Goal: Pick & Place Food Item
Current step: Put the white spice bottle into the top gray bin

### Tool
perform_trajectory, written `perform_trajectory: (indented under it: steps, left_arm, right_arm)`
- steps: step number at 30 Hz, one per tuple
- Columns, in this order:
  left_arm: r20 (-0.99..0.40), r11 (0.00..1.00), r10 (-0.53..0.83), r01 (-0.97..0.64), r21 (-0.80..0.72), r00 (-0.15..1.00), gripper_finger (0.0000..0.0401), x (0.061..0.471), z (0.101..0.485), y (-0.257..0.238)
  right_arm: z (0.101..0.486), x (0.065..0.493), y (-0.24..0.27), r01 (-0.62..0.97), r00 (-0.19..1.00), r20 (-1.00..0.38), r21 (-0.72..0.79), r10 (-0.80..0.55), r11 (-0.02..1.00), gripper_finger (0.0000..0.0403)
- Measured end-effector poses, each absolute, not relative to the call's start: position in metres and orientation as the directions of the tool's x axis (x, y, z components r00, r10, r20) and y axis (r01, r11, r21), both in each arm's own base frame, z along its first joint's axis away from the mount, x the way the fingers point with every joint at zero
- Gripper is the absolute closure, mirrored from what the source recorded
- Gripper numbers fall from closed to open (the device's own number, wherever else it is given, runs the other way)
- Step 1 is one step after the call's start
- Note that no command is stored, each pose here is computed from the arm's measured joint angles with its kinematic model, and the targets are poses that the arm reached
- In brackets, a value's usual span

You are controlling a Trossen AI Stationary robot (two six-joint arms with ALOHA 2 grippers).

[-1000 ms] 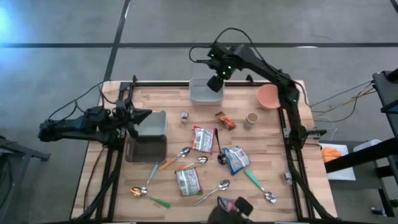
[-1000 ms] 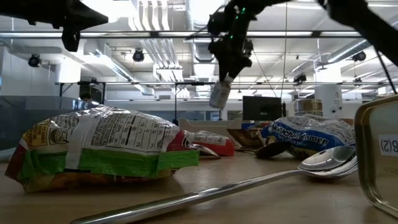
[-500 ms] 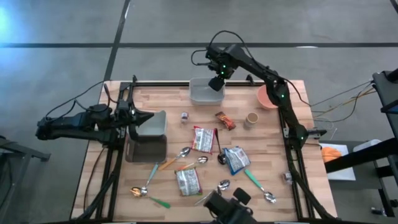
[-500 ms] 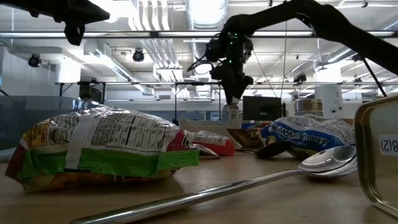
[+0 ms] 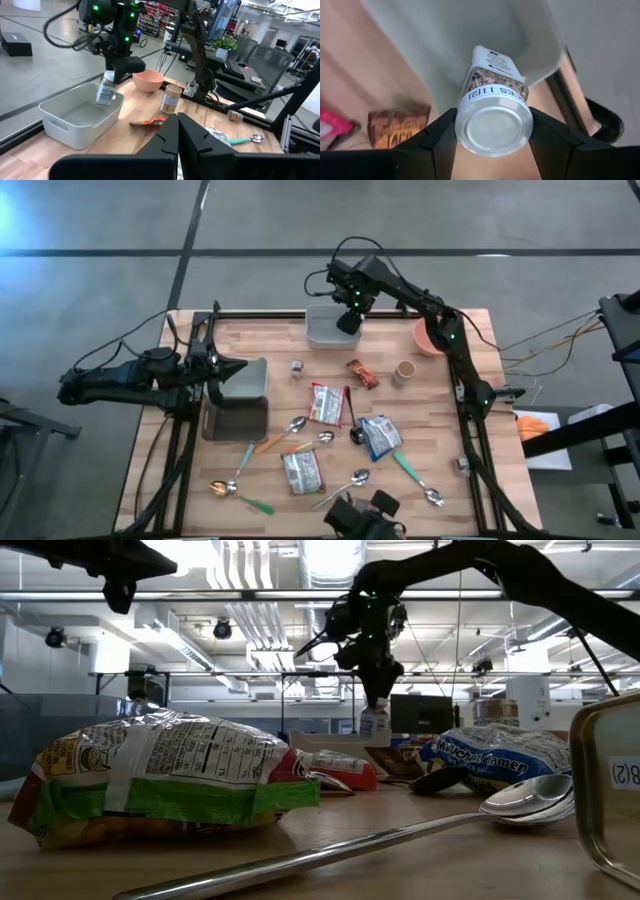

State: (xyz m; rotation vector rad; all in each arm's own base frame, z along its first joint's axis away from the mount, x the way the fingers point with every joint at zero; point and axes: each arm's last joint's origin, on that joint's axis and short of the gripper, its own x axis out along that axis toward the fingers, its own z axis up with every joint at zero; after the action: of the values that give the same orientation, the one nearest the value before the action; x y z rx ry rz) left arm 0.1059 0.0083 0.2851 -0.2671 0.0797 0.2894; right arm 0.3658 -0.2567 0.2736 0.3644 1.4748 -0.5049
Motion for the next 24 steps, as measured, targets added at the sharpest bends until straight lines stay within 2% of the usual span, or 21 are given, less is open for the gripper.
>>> perform_trajectory:
  steps: [6,24]
  left_arm:
    - [-0.119,0.922,0.272,-0.294,-0.251,0.955,0.0401,0.106,0.284,0.008]
    - [-0.127,0.920,0.271,-0.296,-0.256,0.954,0.0401,0.106,0.283,0.008]
  right_arm:
    - [0.272,0.375,-0.244,0.467,0.024,-0.995,-0.076,-0.099,0.881,0.0204]
    - [0.259,0.375,-0.239,0.454,-0.034,-0.997,-0.080,-0.072,0.888,0.0204]
